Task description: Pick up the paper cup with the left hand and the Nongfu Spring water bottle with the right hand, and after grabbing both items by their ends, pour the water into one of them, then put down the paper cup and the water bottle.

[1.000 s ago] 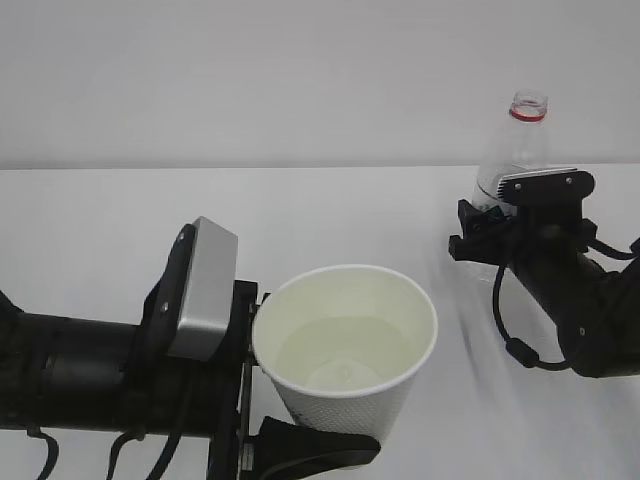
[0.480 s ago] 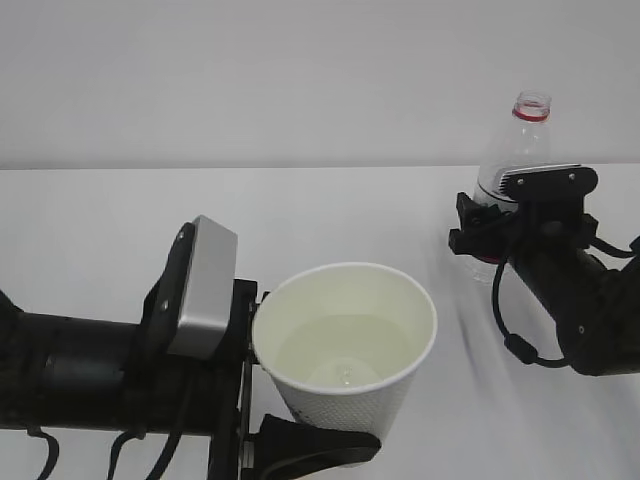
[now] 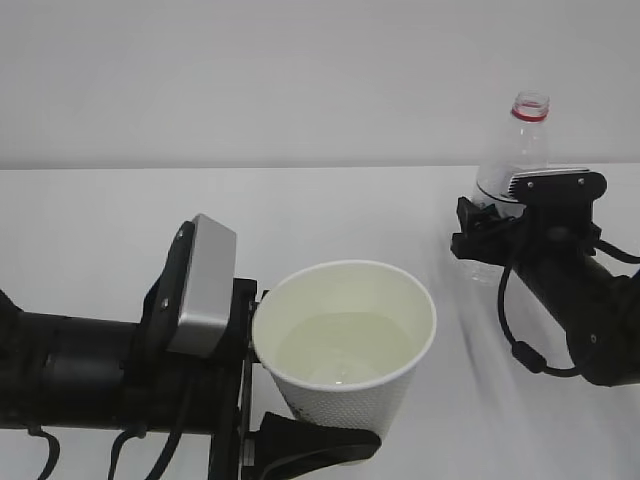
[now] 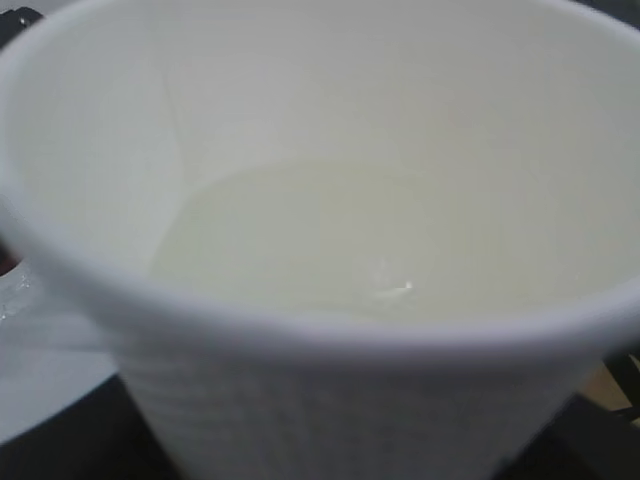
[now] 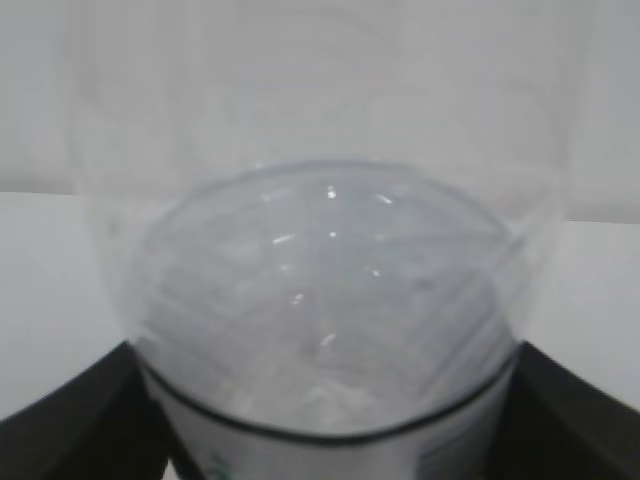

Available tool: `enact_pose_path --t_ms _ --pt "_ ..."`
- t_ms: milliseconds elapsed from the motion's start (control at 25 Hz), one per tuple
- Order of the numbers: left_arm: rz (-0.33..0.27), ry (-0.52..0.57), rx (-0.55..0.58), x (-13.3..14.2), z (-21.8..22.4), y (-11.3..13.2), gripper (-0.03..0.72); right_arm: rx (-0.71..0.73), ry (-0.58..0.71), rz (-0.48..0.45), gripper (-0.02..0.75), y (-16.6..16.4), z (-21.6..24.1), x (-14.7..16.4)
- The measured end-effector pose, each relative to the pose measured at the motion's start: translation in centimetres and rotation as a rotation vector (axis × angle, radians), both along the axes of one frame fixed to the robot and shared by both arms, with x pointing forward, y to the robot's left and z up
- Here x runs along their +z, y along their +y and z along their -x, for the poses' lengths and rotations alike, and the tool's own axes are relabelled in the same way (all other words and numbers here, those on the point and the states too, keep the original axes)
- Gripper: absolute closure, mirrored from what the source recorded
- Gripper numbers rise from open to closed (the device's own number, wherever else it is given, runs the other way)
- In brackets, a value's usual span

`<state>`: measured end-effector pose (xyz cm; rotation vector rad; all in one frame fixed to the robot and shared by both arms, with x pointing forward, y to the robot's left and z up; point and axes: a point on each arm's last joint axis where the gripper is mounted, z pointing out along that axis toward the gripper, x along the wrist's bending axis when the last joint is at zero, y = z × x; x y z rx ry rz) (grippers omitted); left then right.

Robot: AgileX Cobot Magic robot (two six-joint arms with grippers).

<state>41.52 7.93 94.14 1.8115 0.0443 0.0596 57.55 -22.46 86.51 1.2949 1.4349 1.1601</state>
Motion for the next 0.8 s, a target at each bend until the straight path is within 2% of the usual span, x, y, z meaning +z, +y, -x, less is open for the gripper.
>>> enact_pose_path --t_ms 800 --pt "0.006 0.005 0.014 0.0 -0.1 0.0 0.153 0.016 0.005 0.001 0.129 -0.8 3.4 2.1"
